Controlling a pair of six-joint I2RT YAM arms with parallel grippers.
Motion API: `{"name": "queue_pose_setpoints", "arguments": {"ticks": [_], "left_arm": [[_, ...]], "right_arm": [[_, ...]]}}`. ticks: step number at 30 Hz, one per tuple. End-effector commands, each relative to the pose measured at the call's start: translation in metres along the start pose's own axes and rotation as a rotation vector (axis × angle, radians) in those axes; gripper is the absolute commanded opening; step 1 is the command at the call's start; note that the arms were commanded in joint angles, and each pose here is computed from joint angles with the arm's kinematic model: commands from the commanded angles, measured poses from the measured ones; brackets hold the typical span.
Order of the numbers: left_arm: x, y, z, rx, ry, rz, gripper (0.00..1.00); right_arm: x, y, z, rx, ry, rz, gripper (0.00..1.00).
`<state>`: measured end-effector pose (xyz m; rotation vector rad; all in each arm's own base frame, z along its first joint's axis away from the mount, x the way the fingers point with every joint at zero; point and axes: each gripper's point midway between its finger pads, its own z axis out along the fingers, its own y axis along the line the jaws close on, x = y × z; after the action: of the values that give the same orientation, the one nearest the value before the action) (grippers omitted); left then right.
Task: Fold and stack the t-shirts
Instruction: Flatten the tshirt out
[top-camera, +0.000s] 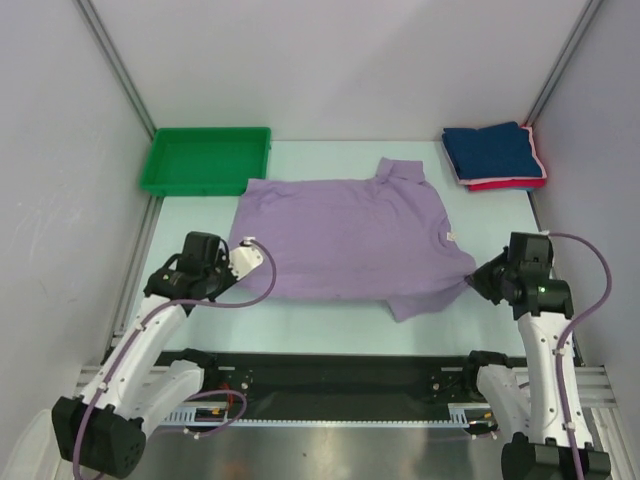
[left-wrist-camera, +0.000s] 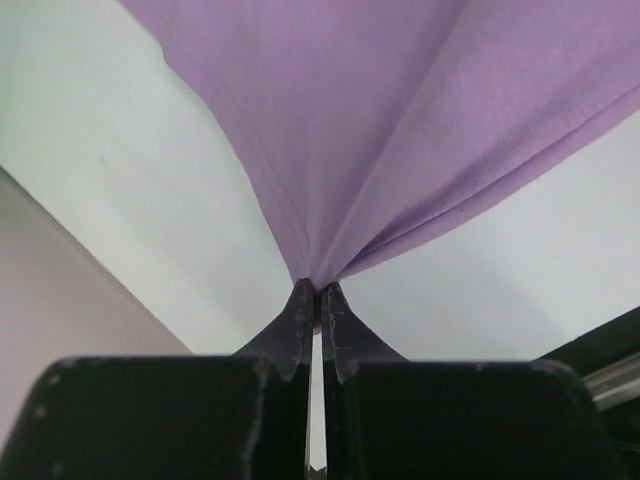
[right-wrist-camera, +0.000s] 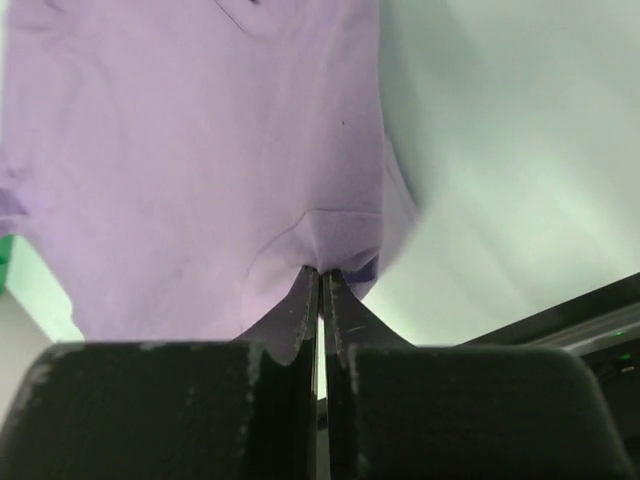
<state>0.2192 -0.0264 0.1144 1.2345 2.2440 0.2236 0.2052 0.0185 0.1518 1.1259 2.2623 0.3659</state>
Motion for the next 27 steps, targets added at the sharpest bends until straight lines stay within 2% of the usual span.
{"name": "queue_pose_setpoints", "arguments": {"ticks": [1, 3, 4, 6, 7, 8, 10, 11, 12, 13, 14, 16, 17, 18, 19, 20, 22, 27], "left_arm": [[0.001, 0.027, -0.021, -0.094, 0.009, -0.044, 0.01], [-0.017, 0.060, -0.027, -0.174, -0.021, -0.043, 0.00], [-0.029, 0.077, -0.030, -0.214, -0.047, -0.040, 0.00], [-0.064, 0.120, -0.037, -0.272, -0.078, -0.054, 0.01], [-0.081, 0.139, -0.038, -0.301, -0.107, -0.080, 0.00], [-0.097, 0.156, -0.043, -0.328, -0.133, -0.101, 0.01], [-0.143, 0.209, -0.060, -0.412, -0.217, -0.153, 0.00], [-0.171, 0.242, -0.096, -0.510, -0.296, -0.174, 0.00], [-0.183, 0.258, -0.083, -0.517, -0.289, -0.198, 0.00], [-0.194, 0.272, -0.094, -0.549, -0.316, -0.211, 0.00], [-0.214, 0.298, -0.129, -0.624, -0.389, -0.228, 0.00], [-0.228, 0.317, -0.128, -0.644, -0.397, -0.248, 0.00], [-0.242, 0.335, -0.164, -0.710, -0.471, -0.260, 0.01], [-0.247, 0.342, -0.172, -0.729, -0.492, -0.263, 0.00], [-0.251, 0.349, -0.164, -0.733, -0.484, -0.262, 0.01], [-0.259, 0.357, -0.188, -0.779, -0.530, -0.261, 0.00], [-0.263, 0.364, -0.189, -0.798, -0.535, -0.243, 0.00], [-0.261, 0.353, -0.172, -0.749, -0.521, -0.210, 0.00]], "right_arm": [[-0.014, 0.018, -0.024, -0.040, -0.014, -0.019, 0.00], [-0.041, 0.050, -0.015, -0.098, -0.036, -0.056, 0.00], [-0.065, 0.077, -0.026, -0.159, -0.087, -0.078, 0.00], [-0.094, 0.112, -0.023, -0.221, -0.110, -0.107, 0.00], [-0.132, 0.152, -0.026, -0.297, -0.174, -0.123, 0.00], [-0.148, 0.170, -0.027, -0.331, -0.204, -0.133, 0.00], [-0.193, 0.206, -0.035, -0.404, -0.291, -0.122, 0.00], [-0.224, 0.237, -0.049, -0.472, -0.332, -0.116, 0.00], [-0.245, 0.248, -0.054, -0.502, -0.352, -0.079, 0.00], [-0.258, 0.260, -0.041, -0.518, -0.332, -0.071, 0.00], [-0.282, 0.288, -0.084, -0.611, -0.423, -0.087, 0.00], [-0.307, 0.303, -0.112, -0.669, -0.486, -0.063, 0.00], [-0.319, 0.308, -0.108, -0.681, -0.495, -0.050, 0.00], [-0.331, 0.320, -0.147, -0.754, -0.570, -0.057, 0.00], [-0.342, 0.320, -0.156, -0.781, -0.585, -0.018, 0.00], [-0.345, 0.323, -0.164, -0.822, -0.581, -0.017, 0.00], [-0.353, 0.325, -0.181, -0.891, -0.595, 0.005, 0.00], [-0.348, 0.310, -0.166, -0.840, -0.565, -0.022, 0.00]]}}
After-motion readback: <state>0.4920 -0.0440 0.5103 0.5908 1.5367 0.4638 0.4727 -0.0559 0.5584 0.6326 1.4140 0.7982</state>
